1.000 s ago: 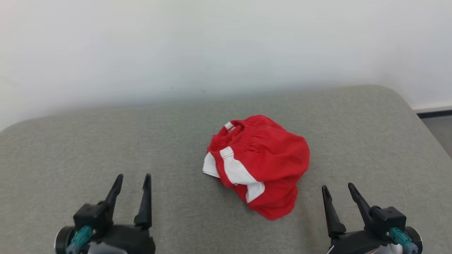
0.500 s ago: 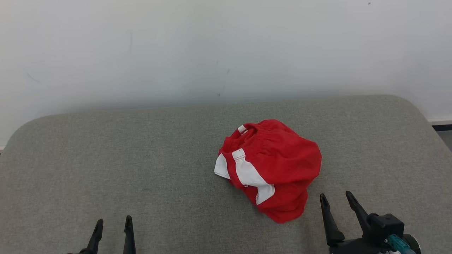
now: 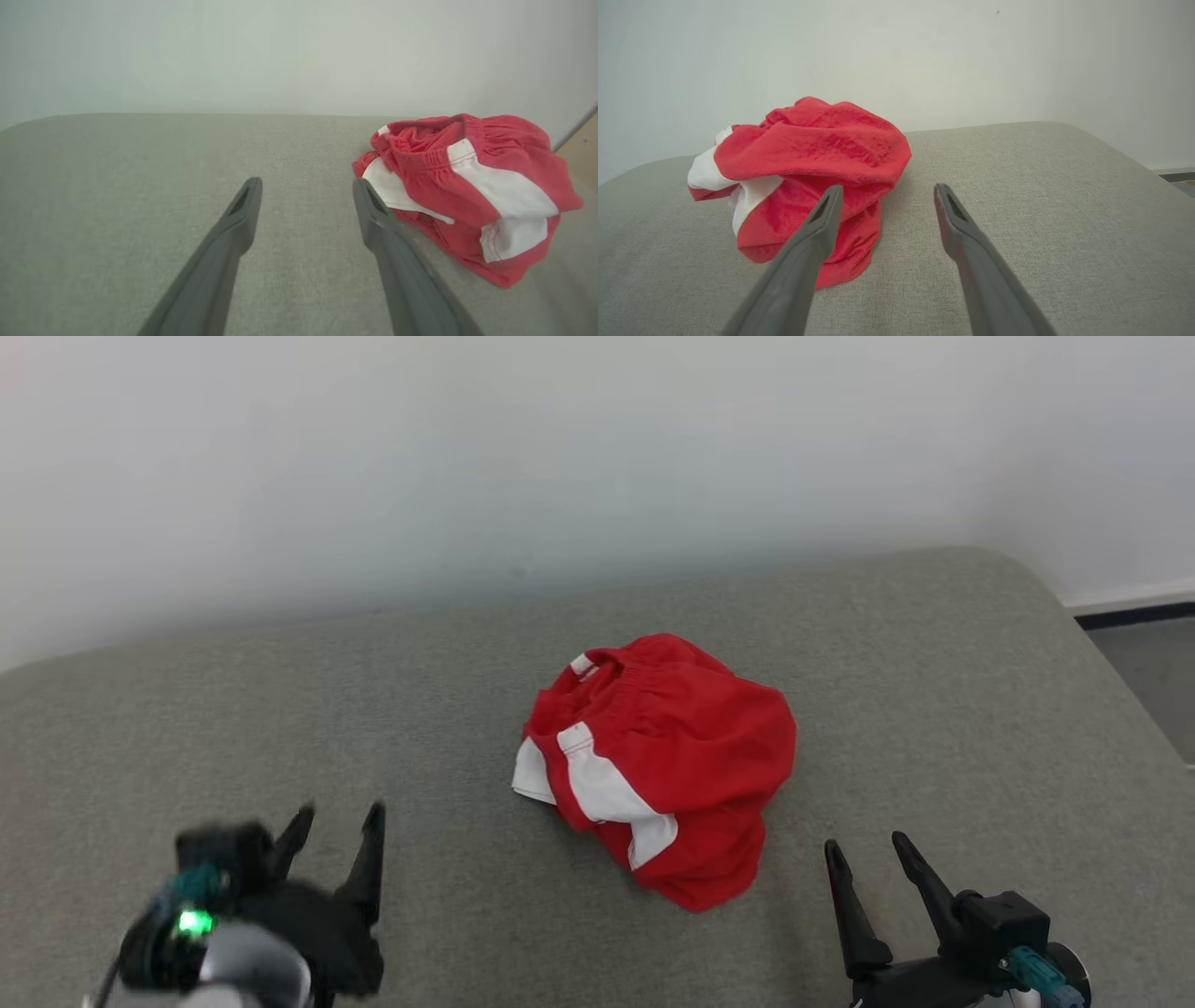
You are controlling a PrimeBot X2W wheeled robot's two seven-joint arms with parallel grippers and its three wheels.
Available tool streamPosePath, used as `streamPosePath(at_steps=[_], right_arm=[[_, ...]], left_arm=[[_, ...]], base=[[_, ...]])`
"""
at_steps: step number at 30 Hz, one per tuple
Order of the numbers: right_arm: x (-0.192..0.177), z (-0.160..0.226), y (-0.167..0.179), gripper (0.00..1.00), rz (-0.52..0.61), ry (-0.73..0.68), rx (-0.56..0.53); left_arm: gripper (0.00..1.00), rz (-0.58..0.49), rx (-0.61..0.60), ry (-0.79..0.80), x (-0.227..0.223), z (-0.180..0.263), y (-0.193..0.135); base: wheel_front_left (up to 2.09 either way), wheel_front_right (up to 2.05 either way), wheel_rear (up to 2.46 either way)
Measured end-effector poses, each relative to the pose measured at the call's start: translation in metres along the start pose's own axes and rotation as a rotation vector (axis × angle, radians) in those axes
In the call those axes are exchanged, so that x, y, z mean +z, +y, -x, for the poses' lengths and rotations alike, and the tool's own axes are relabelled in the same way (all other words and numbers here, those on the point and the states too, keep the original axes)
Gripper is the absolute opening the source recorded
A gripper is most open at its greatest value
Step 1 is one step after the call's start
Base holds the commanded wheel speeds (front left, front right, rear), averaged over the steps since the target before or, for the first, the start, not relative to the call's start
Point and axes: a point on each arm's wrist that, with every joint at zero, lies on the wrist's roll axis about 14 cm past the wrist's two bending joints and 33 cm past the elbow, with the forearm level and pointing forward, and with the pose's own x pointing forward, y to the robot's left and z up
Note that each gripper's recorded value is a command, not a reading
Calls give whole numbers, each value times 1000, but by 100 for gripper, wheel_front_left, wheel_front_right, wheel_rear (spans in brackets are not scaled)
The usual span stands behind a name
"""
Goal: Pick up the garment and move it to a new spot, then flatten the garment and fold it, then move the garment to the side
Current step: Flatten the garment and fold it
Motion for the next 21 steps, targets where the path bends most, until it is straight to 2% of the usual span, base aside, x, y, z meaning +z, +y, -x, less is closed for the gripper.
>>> streamPosePath(at_steps=[3,6,16,21], right_arm=[[-4,4,-6,100,-4,10,-20],[-7,8,-12,100,-11,19,-42],[-12,22,-40,100,-22,33,-136],[-19,34,-57,100,-27,52,-200]], left_arm=[[100,-23,-88,48,17,-29,-23],[100,-1,-170,105,26,-52,-52],[100,-46,-390,389,5,-94,-136],[100,-103,-451,499,-13,-105,-156]], base=[[0,0,0],[0,0,0],[0,0,0],[0,0,0]])
